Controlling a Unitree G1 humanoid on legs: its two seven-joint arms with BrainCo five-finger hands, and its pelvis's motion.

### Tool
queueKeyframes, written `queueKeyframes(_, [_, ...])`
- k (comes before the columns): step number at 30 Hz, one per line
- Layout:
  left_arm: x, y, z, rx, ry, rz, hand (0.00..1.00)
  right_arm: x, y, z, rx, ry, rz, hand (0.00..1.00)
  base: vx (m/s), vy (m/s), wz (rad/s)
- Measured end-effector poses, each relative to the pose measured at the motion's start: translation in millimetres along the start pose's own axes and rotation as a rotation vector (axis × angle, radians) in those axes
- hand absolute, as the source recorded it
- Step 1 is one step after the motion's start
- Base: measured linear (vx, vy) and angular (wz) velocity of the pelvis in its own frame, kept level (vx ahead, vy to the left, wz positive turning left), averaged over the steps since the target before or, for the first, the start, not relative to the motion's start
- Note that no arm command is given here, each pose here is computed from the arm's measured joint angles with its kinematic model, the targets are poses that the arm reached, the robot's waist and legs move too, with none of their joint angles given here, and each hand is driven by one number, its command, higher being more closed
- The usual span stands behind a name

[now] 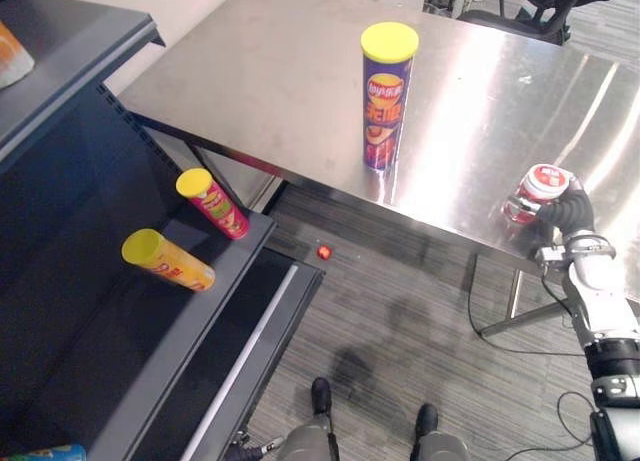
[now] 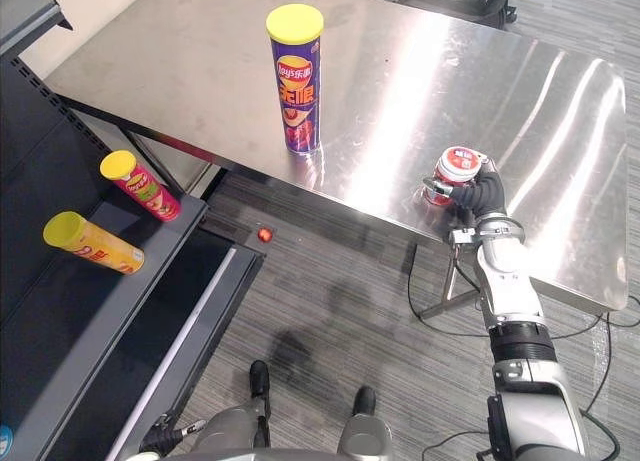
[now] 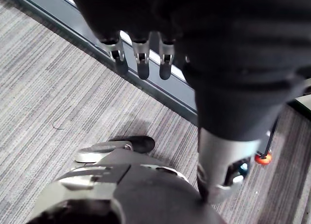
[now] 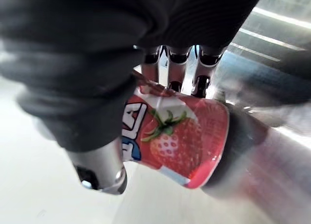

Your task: Put the gum and the chips on the shelf.

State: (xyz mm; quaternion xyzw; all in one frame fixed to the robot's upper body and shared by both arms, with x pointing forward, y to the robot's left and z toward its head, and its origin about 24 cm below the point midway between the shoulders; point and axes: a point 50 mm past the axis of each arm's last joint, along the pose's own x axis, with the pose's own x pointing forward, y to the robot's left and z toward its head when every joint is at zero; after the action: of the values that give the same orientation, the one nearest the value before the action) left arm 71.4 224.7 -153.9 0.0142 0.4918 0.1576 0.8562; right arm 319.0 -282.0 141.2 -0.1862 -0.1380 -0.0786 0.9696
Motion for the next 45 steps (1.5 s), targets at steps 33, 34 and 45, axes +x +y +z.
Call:
queueKeyframes(33, [-2,9,-9,0.009,0.029,0.040,0.00,-43,48,44,0.144,-0.180,0.415,1.00,0.00,0.000,0.00])
queueKeyframes(34, [-2,9,-9,0.016,0.029,0.042,0.00,-45,53,42,0.158,-0.168,0.443,1.00,-0.02,0.000,0.07])
queueKeyframes(45, [-7,11,-26,0.010,0.086,0.059,0.00,-77,86,20,0.266,-0.049,0.614,1.00,0.00,0.002,0.10])
